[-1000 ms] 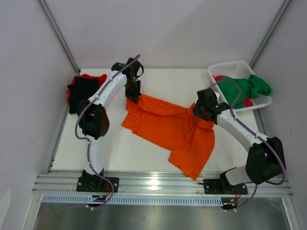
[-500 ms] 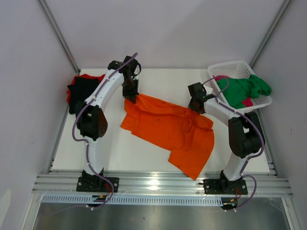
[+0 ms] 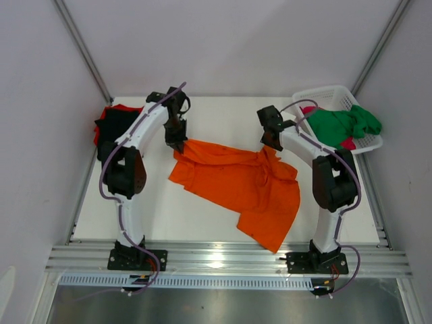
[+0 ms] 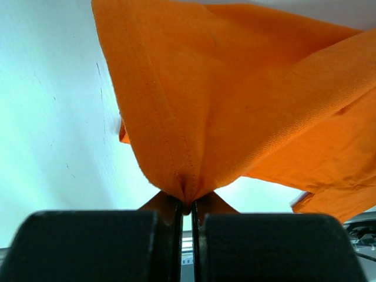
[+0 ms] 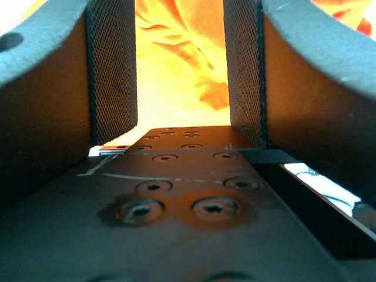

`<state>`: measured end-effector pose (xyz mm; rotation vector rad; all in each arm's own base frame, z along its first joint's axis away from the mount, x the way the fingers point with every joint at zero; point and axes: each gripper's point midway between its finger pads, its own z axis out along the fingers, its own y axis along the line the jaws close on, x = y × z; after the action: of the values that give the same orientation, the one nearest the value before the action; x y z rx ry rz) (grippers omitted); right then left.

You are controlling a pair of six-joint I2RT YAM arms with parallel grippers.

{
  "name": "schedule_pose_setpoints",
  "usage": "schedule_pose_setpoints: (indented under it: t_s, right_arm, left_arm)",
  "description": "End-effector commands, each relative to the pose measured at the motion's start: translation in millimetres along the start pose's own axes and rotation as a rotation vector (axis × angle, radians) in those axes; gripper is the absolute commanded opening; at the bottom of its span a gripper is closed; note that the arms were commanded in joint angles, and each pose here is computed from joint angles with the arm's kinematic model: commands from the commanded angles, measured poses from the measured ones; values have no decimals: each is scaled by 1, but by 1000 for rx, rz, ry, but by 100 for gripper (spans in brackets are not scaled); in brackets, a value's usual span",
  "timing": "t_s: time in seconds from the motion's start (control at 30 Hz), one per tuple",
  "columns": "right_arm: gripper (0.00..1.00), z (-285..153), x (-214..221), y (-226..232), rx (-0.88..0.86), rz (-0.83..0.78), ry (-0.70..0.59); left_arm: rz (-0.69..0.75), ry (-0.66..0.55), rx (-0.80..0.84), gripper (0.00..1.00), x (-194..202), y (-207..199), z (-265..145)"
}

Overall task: Fold and stack the t-shirts
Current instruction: Flatten out the tshirt

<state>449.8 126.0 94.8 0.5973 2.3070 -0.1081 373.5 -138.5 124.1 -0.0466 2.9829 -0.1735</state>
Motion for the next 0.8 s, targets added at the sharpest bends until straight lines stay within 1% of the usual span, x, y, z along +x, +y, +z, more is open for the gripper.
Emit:
schedule_pose_setpoints:
  t_s: [0.0, 0.1, 0.23, 0.3, 0.5, 0.57, 0.63, 0.67, 0.7, 0.73, 0.77]
  right_arm:
    - [48, 2, 11, -25, 142, 5, 38]
    - [48, 4, 26, -34, 181, 25, 100]
    - [48, 3, 43, -36, 176, 68, 180]
    - [48, 2, 46, -39, 175, 95, 180]
    - [48, -10, 29, -55, 183, 203, 157]
    - [48, -18, 15, -62, 157, 257, 141]
    - [48, -21, 15, -66, 115, 285, 163]
    - [48, -26, -2, -67, 61, 323, 132]
    - [49, -29, -5, -68, 33, 333, 132]
    - [49, -30, 6, -66, -26, 336, 174]
    - [49, -33, 4, -66, -69, 325, 172]
  left_arm:
    - [17, -78, 32, 1, -8, -1, -21]
    - [14, -79, 33, 1, -9, -1, -20]
    - [9, -65, 33, 1, -8, -1, -15]
    - [10, -61, 35, 1, -8, -1, -14]
    - [7, -39, 29, 1, -4, 0, -5]
    - [5, -30, 27, 1, -2, 1, -1]
    - [3, -29, 29, 1, -1, 1, 1]
    - [1, -25, 31, 1, 0, 1, 2]
    - [-2, -18, 34, 1, 1, 0, 5]
    - [-2, -12, 37, 1, 3, 0, 7]
    - [-3, -15, 41, 1, 1, -1, 8]
